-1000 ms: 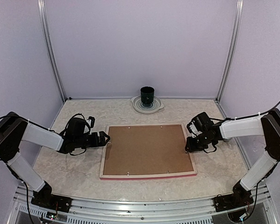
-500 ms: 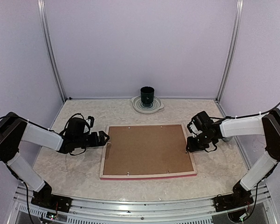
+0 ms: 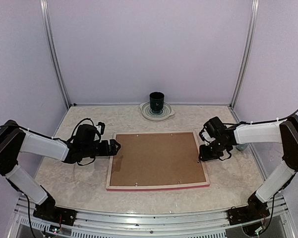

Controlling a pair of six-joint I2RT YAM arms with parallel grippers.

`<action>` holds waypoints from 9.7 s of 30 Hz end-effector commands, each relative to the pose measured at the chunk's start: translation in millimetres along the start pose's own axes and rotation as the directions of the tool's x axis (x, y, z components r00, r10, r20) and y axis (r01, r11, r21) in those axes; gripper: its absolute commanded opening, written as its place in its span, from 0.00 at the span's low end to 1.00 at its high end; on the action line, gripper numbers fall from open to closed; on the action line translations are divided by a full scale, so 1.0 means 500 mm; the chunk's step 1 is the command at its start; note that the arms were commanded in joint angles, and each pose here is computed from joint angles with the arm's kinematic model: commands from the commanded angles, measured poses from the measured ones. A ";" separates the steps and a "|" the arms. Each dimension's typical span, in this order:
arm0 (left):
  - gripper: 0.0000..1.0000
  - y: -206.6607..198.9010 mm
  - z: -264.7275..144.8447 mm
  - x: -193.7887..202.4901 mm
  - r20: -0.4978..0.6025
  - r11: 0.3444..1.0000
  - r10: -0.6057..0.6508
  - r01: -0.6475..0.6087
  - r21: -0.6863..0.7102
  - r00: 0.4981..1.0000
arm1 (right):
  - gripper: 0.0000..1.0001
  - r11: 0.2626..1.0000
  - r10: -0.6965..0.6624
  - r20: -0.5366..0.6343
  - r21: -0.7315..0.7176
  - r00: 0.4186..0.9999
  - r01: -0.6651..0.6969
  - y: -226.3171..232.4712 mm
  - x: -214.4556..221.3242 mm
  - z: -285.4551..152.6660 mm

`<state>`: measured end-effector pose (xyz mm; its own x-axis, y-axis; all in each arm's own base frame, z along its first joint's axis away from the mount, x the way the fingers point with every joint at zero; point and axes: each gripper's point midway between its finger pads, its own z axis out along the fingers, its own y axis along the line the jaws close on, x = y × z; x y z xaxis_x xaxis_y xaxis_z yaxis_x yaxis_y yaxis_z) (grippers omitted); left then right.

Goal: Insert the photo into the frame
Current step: Press the fastener onto the backboard, then pick up the photo frame from the center of the board, then pass from the right arm to the left, then turn over the photo frame.

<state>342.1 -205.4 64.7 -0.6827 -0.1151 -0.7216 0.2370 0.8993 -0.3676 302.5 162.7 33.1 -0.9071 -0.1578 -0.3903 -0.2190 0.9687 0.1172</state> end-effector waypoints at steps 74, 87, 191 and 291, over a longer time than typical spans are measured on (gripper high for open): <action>0.90 -0.297 0.175 0.151 -0.274 0.978 0.149 -0.100 0.185 0.950 | 0.30 0.996 -0.081 -0.113 -0.050 0.990 0.076 0.022 0.061 0.017; 0.90 -0.297 0.177 0.149 -0.271 0.978 0.146 -0.097 0.186 0.952 | 0.27 0.997 -0.081 -0.096 -0.028 0.992 0.078 0.017 0.049 0.003; 0.99 -0.512 -0.076 0.354 0.051 0.083 0.995 -0.994 0.076 0.087 | 0.12 0.963 0.112 0.091 -0.257 0.989 -0.086 0.085 0.012 -0.149; 0.03 -0.647 -0.199 0.123 0.171 0.264 0.955 -0.958 -0.112 0.243 | 0.99 0.974 0.213 0.650 -0.079 0.730 -0.214 -0.060 -0.144 -0.513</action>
<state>159.2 -435.6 127.9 0.2352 0.9147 -0.3285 0.5754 0.1413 0.8056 277.4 105.6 286.5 -0.5073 0.1847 -0.8418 -0.0943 0.9590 0.2672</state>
